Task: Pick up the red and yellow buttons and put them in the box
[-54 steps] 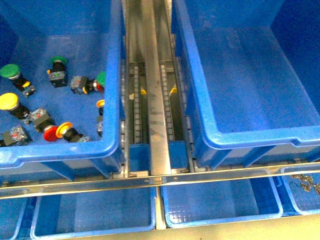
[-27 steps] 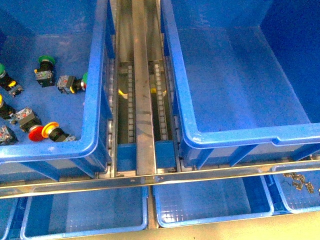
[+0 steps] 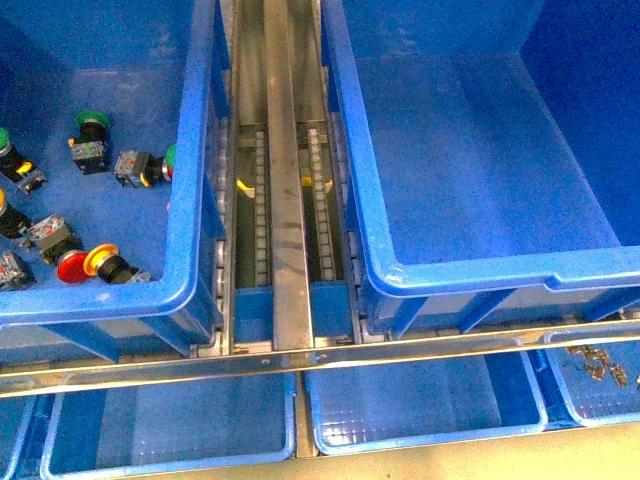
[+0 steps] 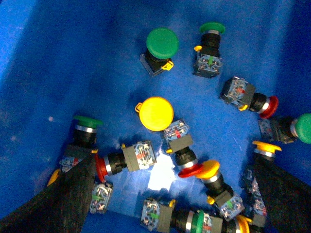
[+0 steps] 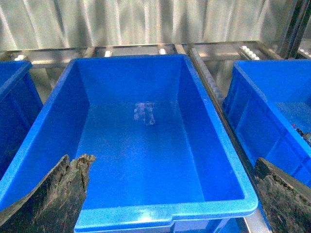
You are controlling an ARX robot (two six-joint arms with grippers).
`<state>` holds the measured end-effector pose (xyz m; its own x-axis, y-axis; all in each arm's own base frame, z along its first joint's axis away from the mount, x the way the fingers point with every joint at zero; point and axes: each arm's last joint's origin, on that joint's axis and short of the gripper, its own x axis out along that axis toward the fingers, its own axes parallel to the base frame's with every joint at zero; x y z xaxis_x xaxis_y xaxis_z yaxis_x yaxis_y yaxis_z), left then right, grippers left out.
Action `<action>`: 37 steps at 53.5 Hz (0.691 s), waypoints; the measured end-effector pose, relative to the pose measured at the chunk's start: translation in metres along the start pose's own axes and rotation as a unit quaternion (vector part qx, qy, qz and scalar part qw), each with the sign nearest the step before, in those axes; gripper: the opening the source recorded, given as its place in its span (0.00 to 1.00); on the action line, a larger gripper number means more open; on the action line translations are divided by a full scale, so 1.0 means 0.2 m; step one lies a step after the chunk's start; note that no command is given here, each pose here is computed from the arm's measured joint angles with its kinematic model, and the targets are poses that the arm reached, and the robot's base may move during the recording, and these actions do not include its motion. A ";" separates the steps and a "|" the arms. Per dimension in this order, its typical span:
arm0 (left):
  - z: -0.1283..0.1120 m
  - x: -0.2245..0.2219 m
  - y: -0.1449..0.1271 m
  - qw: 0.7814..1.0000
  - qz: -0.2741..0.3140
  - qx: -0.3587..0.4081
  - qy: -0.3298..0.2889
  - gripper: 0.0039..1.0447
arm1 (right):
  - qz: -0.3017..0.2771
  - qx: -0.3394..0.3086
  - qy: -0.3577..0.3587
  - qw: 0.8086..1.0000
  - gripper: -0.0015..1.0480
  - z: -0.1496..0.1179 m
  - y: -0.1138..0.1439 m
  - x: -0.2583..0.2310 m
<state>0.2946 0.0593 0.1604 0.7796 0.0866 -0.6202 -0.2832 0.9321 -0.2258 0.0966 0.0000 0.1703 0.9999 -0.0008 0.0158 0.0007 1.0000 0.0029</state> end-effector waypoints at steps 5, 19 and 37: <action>0.00 0.08 0.00 1.000 0.002 0.000 0.015 0.93 | 0.000 0.000 0.000 1.000 0.94 0.00 0.00 0.00; -0.04 0.34 0.03 0.999 0.008 0.021 0.048 0.93 | 0.000 0.000 0.000 1.000 0.94 0.00 0.00 0.00; -0.07 0.55 0.05 0.997 0.009 0.046 0.067 0.93 | 0.000 0.000 0.000 1.000 0.94 0.00 0.00 0.00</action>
<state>0.3699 0.0730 0.0797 0.6920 0.0617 -0.7193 -0.2389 0.9598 -0.1475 0.0966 0.0000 0.1703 0.9999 -0.0008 0.0158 0.0007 1.0000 0.0033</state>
